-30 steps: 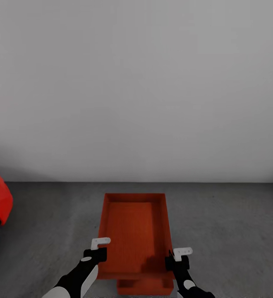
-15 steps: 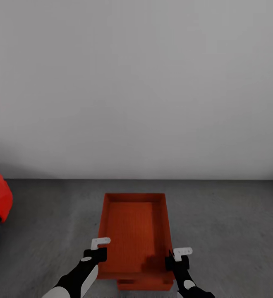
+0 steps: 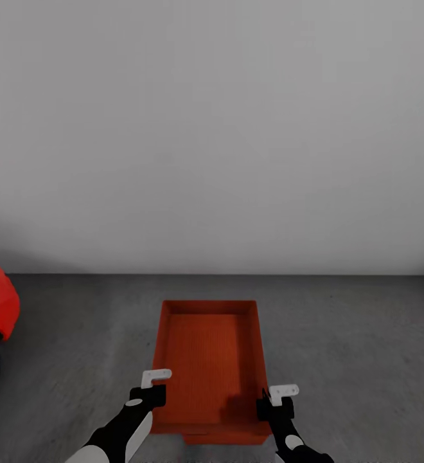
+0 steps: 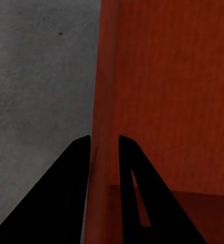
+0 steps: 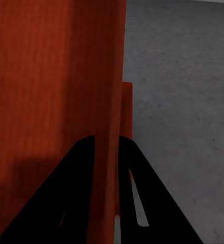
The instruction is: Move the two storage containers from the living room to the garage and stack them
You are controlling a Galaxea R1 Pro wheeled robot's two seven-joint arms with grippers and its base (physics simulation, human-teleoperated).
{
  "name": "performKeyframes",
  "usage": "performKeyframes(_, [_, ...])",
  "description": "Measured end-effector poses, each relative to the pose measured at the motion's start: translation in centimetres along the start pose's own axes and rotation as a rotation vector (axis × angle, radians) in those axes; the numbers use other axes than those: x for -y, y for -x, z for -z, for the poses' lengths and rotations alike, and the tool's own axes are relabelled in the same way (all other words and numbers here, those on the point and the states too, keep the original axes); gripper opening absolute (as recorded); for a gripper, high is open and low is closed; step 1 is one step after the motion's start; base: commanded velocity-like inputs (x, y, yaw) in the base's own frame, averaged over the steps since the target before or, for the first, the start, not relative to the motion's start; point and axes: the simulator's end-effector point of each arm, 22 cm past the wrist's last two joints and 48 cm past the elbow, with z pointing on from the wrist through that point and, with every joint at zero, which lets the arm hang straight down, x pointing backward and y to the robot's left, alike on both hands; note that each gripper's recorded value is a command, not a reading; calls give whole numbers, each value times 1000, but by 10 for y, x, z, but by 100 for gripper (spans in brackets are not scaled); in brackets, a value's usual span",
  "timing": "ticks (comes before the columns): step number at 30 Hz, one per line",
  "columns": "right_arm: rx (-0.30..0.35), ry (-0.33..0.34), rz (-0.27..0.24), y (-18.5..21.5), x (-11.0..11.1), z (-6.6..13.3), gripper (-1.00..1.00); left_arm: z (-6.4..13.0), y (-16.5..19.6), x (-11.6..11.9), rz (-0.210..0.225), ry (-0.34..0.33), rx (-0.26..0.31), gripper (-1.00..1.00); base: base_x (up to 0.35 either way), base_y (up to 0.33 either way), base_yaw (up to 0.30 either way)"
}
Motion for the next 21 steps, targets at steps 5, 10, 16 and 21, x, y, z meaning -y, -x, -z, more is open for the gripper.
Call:
performKeyframes(5, [-8,1,0,-4,0,-1,-100,-2,-4,0,0,1,-8,-100,0,0,0])
performKeyframes(10, [-15,1,0,-8,0,-1,-100,-3,-8,0,-1,1,-15,-100,0,0,0])
performKeyframes(16, [-25,2,0,-13,-1,-2,-100,-6,-13,0,-1,2,-25,-100,0,0,0])
performKeyframes(21, [-32,2,0,-17,-1,-2,-100,-7,-16,-1,-2,2,-31,-100,0,0,0])
